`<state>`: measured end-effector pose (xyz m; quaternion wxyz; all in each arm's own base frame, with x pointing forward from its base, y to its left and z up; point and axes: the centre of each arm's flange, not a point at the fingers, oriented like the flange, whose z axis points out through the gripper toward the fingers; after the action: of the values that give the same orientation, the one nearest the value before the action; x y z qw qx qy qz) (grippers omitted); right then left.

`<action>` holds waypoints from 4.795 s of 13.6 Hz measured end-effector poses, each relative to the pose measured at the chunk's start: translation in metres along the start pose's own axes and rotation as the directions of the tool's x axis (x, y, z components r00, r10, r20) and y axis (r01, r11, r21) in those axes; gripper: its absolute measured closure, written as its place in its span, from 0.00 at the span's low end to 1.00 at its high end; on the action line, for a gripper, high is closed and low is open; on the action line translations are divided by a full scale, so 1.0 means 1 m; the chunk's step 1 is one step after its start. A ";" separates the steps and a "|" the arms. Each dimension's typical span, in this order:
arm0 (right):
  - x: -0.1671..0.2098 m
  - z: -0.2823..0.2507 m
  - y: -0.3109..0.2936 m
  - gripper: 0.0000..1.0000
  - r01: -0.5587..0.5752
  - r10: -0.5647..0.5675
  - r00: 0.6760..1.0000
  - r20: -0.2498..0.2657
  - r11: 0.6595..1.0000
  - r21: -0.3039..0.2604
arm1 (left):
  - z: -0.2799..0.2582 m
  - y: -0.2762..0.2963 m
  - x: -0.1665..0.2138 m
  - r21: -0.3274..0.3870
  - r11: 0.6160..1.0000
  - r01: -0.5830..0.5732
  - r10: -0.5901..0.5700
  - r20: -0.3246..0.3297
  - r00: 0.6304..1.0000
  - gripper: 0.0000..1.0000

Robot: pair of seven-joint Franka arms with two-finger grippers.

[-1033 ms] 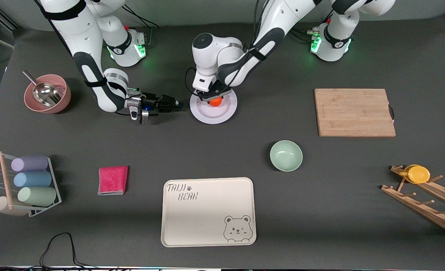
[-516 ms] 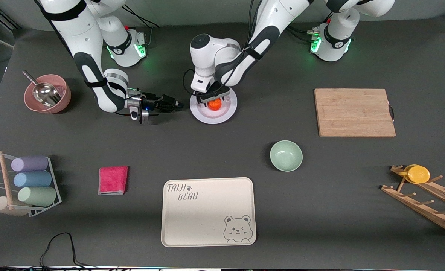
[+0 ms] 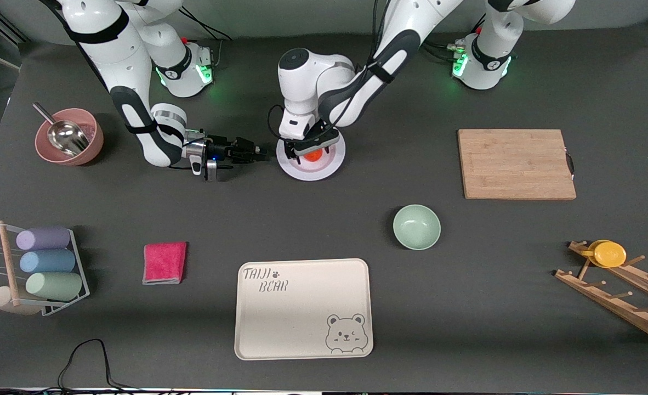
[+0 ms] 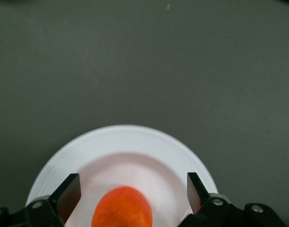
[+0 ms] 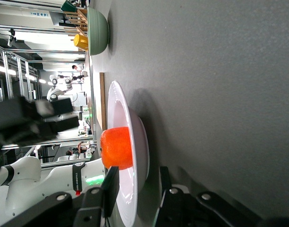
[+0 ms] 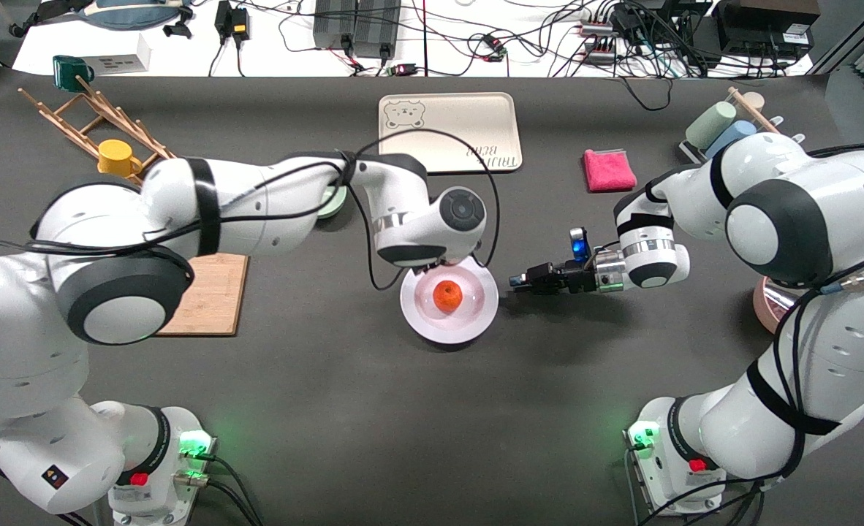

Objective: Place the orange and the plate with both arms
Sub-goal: 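Lower the orange onto the white plate and open the left gripper, then withdraw the left gripper while the right gripper grips the plate rim, then slide the plate with the right gripper onto the bear tray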

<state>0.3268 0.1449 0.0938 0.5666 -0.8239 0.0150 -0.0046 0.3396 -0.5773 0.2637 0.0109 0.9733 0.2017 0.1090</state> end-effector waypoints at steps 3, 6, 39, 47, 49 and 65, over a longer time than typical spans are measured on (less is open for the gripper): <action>0.000 0.001 0.002 0.58 0.030 -0.030 1.000 0.001 1.000 -0.002 | -0.029 -0.005 0.038 0.012 1.000 -0.016 0.016 0.005 1.000 0.00; 0.001 0.002 0.006 0.58 0.036 -0.036 0.999 0.003 0.999 -0.005 | -0.079 -0.029 0.105 0.084 0.993 -0.086 0.079 0.086 0.993 0.00; 0.045 0.044 -0.072 0.96 0.000 0.006 0.999 -0.044 0.990 0.144 | -0.255 -0.448 0.476 -0.030 0.971 -0.239 0.238 0.267 0.934 0.00; 0.130 0.015 -0.111 0.96 0.020 -0.009 0.997 -0.072 0.987 0.159 | -0.255 -0.442 0.473 -0.008 0.965 -0.264 0.256 0.271 0.928 0.00; 0.183 0.007 -0.113 0.96 0.035 -0.021 0.996 -0.092 0.988 0.150 | -0.257 -0.433 0.469 0.007 0.957 -0.291 0.279 0.265 0.923 0.00; 0.416 0.028 -0.072 0.96 0.029 -0.019 0.981 -0.193 0.998 0.049 | -0.262 -0.430 0.470 0.022 0.953 -0.302 0.289 0.234 0.928 0.00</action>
<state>0.7444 0.1844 0.1467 0.5833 -0.8048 0.0598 -0.0916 0.5358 -0.0031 0.5888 -0.0106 0.9985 0.0532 -0.0086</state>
